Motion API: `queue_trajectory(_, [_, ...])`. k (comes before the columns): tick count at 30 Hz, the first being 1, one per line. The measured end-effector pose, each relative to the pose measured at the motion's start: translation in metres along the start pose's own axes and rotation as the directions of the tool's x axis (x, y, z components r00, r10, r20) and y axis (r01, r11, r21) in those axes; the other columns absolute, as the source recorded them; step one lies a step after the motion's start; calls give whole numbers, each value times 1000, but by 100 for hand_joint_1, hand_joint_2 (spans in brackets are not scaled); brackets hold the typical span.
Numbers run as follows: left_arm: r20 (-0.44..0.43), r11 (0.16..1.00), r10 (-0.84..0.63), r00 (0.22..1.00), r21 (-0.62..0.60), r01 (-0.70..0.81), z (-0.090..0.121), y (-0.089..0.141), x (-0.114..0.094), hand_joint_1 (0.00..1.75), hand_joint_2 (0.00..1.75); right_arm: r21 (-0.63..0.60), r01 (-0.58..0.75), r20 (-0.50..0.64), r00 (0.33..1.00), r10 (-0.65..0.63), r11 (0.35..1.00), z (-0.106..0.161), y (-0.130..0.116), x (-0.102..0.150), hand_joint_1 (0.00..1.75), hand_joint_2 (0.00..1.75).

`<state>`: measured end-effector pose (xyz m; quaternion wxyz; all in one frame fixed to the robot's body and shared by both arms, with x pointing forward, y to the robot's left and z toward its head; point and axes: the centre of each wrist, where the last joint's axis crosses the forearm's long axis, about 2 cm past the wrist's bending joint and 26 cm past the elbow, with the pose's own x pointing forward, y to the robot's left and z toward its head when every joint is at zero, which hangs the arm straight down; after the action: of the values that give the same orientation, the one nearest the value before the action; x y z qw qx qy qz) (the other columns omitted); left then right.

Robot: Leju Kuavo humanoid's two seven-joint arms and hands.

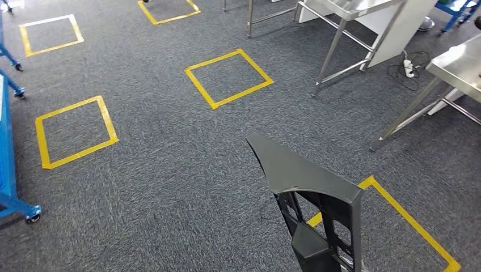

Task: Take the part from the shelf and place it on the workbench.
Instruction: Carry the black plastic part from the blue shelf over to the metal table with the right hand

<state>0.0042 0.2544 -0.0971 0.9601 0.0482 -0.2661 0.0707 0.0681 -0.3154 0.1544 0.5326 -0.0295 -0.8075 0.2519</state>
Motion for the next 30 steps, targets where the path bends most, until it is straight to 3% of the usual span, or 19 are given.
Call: queue_trajectory(30, [-5,1000,-2,1000,-12,2,0,-1,0,0,0,-5,26,-11,1000,-26,1000,2,7,3,175,175])
